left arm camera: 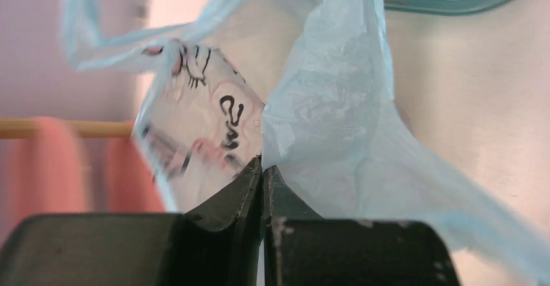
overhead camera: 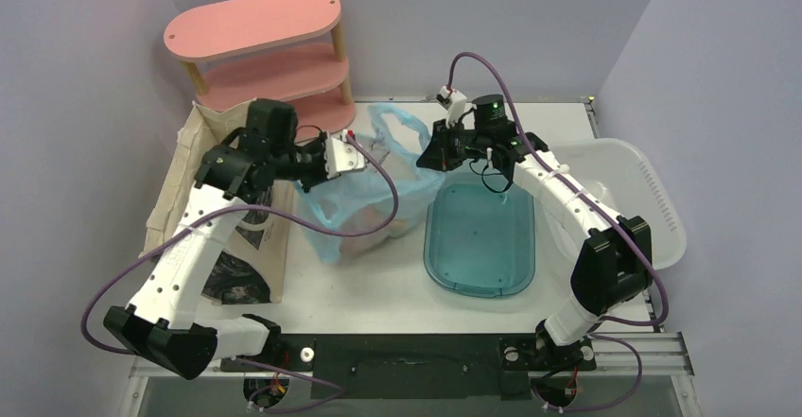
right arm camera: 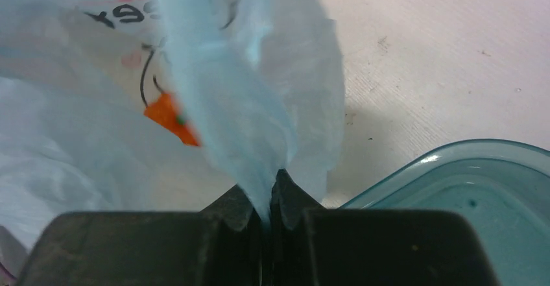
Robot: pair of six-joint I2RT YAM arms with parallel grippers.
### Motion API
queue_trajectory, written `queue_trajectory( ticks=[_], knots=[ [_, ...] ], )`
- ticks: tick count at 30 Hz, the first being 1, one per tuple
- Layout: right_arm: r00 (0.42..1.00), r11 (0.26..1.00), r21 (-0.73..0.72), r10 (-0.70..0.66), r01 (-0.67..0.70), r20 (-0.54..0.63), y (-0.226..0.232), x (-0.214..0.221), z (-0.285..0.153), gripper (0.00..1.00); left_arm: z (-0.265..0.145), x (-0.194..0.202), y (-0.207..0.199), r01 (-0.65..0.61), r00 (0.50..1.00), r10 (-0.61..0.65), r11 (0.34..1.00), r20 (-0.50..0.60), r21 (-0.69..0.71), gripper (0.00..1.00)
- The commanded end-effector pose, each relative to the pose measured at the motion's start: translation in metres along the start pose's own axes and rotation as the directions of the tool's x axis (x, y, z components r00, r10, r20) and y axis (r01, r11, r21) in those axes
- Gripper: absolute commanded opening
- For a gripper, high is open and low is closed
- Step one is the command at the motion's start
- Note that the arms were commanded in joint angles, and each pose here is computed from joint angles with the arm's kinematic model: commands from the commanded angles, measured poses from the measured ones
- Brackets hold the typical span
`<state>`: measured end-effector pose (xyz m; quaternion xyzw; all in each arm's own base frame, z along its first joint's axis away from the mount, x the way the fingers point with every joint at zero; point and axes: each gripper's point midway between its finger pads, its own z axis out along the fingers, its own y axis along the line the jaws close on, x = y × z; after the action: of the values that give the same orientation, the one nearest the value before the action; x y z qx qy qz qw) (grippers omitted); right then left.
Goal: Untie the knot of the grocery bags and take out the mixed food
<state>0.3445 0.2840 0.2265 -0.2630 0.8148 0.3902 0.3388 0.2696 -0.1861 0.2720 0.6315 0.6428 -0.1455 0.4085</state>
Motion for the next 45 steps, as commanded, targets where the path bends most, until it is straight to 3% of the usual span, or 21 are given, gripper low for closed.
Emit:
queue_trajectory(
  ticks=[1, 4, 7, 10, 15, 21, 22, 23, 24, 28, 32, 36, 38, 41, 45],
  knots=[
    [0.994, 0.999, -0.054, 0.001, 0.005, 0.11, 0.016, -0.038, -0.009, 0.0, -0.037, -0.024, 0.007, -0.177, 0.984, 0.177, 0.984, 0.019, 0.008, 0.0],
    [0.996, 0.998, -0.068, 0.02, -0.015, 0.082, 0.019, -0.023, -0.003, 0.0, -0.042, -0.015, -0.028, -0.25, 0.968, 0.249, 0.966, 0.025, 0.066, 0.0],
    [1.0, 0.998, -0.061, 0.018, -0.016, 0.026, 0.017, 0.003, 0.005, 0.0, -0.02, 0.038, -0.107, -0.297, 0.945, 0.324, 0.907, -0.043, 0.299, 0.0],
    [0.999, 0.999, -0.054, 0.004, -0.007, -0.052, 0.015, 0.032, 0.013, 0.0, -0.012, 0.099, -0.168, -0.33, 0.911, 0.402, 0.844, -0.092, 0.424, 0.0],
    [0.975, 0.996, -0.017, -0.086, 0.085, -0.205, 0.007, 0.084, 0.02, 0.0, -0.009, 0.163, -0.211, -0.365, 0.852, 0.506, 0.761, -0.138, 0.536, 0.0],
    [0.955, 0.981, -0.002, -0.191, 0.195, -0.228, 0.004, 0.093, 0.024, 0.0, -0.002, 0.136, -0.2, -0.409, 0.872, 0.485, 0.795, -0.065, 0.449, 0.02],
    [0.957, 0.978, -0.004, -0.204, 0.208, -0.208, 0.007, 0.084, 0.023, 0.0, -0.003, 0.124, -0.194, -0.405, 0.882, 0.468, 0.814, -0.055, 0.417, 0.16],
    [0.959, 0.976, -0.009, -0.217, 0.219, -0.181, 0.012, 0.075, 0.022, 0.03, -0.004, 0.115, -0.193, -0.4, 0.893, 0.449, 0.824, -0.033, 0.402, 0.24],
    [0.961, 0.973, -0.017, -0.232, 0.232, -0.153, 0.017, 0.064, 0.021, 0.15, -0.008, 0.098, -0.185, -0.38, 0.91, 0.414, 0.851, -0.019, 0.362, 0.33],
    [0.952, 0.951, -0.044, -0.306, 0.305, -0.016, 0.048, 0.023, 0.0, 0.47, -0.027, 0.037, -0.167, -0.266, 0.964, 0.259, 0.921, 0.065, 0.286, 0.39],
    [0.932, 0.933, -0.029, -0.357, 0.359, 0.068, 0.066, 0.006, -0.025, 0.6, -0.046, -0.005, -0.154, -0.112, 0.991, 0.088, 0.961, 0.104, 0.253, 0.43],
    [0.915, 0.921, 0.03, -0.389, 0.388, 0.107, 0.068, 0.006, -0.051, 0.62, -0.054, -0.033, -0.124, 0.086, 0.982, -0.099, 0.992, 0.16, 0.09, 0.45],
    [0.901, 0.91, 0.055, -0.416, 0.412, 0.128, 0.069, 0.007, -0.064, 0.63, -0.052, -0.03, -0.099, 0.232, 0.96, -0.22, 0.971, 0.174, -0.053, 0.45],
    [0.868, 0.882, 0.103, -0.471, 0.46, 0.154, 0.071, 0.012, -0.074, 0.61, -0.05, -0.002, -0.059, 0.45, 0.892, -0.406, 0.843, 0.199, -0.294, 0.47],
    [0.779, 0.815, 0.131, -0.579, 0.565, 0.24, 0.095, 0.01, -0.077, 0.57, -0.048, 0.033, -0.036, 0.555, 0.828, -0.524, 0.719, 0.198, -0.419, 0.49]
  ],
)
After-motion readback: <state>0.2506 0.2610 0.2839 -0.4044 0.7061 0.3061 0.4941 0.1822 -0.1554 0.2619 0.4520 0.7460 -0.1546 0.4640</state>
